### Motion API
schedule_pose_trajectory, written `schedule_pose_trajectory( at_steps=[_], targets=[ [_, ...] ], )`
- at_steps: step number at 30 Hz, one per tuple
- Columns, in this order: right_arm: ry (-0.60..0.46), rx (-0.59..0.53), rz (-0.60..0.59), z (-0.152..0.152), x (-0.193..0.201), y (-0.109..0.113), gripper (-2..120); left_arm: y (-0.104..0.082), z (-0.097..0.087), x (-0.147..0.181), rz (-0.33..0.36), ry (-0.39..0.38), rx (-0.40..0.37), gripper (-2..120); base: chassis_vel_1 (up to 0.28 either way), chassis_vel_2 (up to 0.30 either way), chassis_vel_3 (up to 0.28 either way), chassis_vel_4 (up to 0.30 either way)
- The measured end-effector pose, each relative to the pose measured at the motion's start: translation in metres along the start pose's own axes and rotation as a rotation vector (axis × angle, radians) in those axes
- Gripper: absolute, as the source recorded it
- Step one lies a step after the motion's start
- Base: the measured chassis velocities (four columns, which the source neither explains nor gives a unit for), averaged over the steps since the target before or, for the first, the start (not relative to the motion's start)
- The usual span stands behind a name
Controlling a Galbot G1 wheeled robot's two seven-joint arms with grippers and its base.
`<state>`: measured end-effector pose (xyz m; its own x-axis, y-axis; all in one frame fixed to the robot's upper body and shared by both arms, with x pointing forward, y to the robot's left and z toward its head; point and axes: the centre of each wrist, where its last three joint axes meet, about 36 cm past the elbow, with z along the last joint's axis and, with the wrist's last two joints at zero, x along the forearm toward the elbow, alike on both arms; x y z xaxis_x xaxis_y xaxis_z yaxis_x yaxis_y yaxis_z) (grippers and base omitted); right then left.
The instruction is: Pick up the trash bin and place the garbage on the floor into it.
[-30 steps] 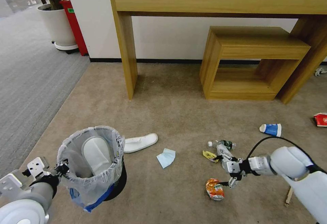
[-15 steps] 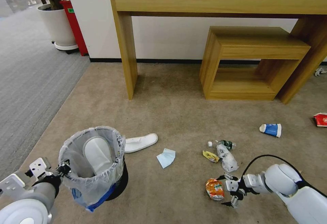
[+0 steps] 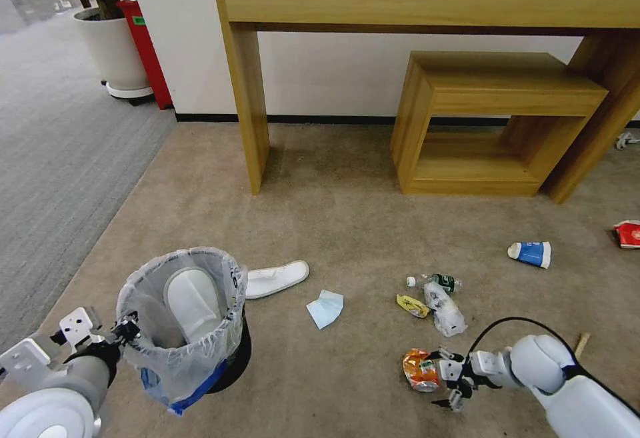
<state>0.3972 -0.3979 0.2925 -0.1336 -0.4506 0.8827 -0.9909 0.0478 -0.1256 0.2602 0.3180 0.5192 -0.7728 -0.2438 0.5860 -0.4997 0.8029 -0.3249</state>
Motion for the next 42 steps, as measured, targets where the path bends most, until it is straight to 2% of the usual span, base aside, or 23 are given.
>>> schedule_pose_trajectory(
  at_steps=[3, 6, 10, 12, 26, 29, 31, 33, 37, 42],
  targets=[
    [0.009, 0.011, -0.001, 0.000, -0.003, 0.002, 76, 0.000, 0.000, 0.001, 0.001, -0.001, -0.001, 3, 0.000, 0.000, 0.000, 0.000],
    [0.030, 0.023, 0.012, 0.004, -0.005, 0.001, 61, 0.000, 0.001, 0.001, 0.000, 0.002, 0.001, 3, 0.000, 0.000, 0.000, 0.000],
    [0.038, 0.021, 0.026, 0.008, -0.009, 0.002, 52, 0.000, 0.002, 0.002, -0.001, 0.004, 0.001, 3, 0.000, 0.000, 0.000, 0.000],
    [0.040, 0.020, 0.051, 0.010, -0.014, 0.004, 42, 0.000, 0.002, 0.002, -0.003, 0.005, 0.001, 3, 0.000, 0.000, 0.000, 0.000],
    [0.026, 0.027, 0.080, 0.007, -0.027, 0.008, 41, -0.001, 0.003, 0.004, 0.000, 0.009, -0.006, 3, 0.000, 0.000, 0.000, 0.000],
    [0.029, 0.032, 0.082, 0.007, -0.026, 0.009, 30, -0.001, 0.003, 0.004, -0.001, 0.008, -0.009, 3, 0.000, 0.000, 0.000, 0.000],
    [0.029, 0.034, 0.081, 0.007, -0.026, 0.009, 28, -0.001, 0.003, 0.004, -0.001, 0.007, -0.010, 3, 0.000, 0.000, 0.000, 0.000],
    [0.029, 0.037, 0.083, 0.007, -0.024, 0.008, 19, -0.001, 0.003, 0.005, 0.001, 0.008, -0.010, 3, 0.000, 0.000, 0.000, 0.000],
    [0.027, 0.043, 0.089, 0.008, -0.022, 0.008, 11, -0.002, 0.004, 0.005, 0.004, 0.011, -0.010, 3, 0.000, 0.000, 0.000, 0.000],
    [0.015, 0.057, 0.129, 0.009, -0.017, 0.006, 10, -0.003, 0.004, 0.004, 0.006, 0.011, -0.012, 3, 0.000, 0.000, 0.000, 0.000]
  ],
)
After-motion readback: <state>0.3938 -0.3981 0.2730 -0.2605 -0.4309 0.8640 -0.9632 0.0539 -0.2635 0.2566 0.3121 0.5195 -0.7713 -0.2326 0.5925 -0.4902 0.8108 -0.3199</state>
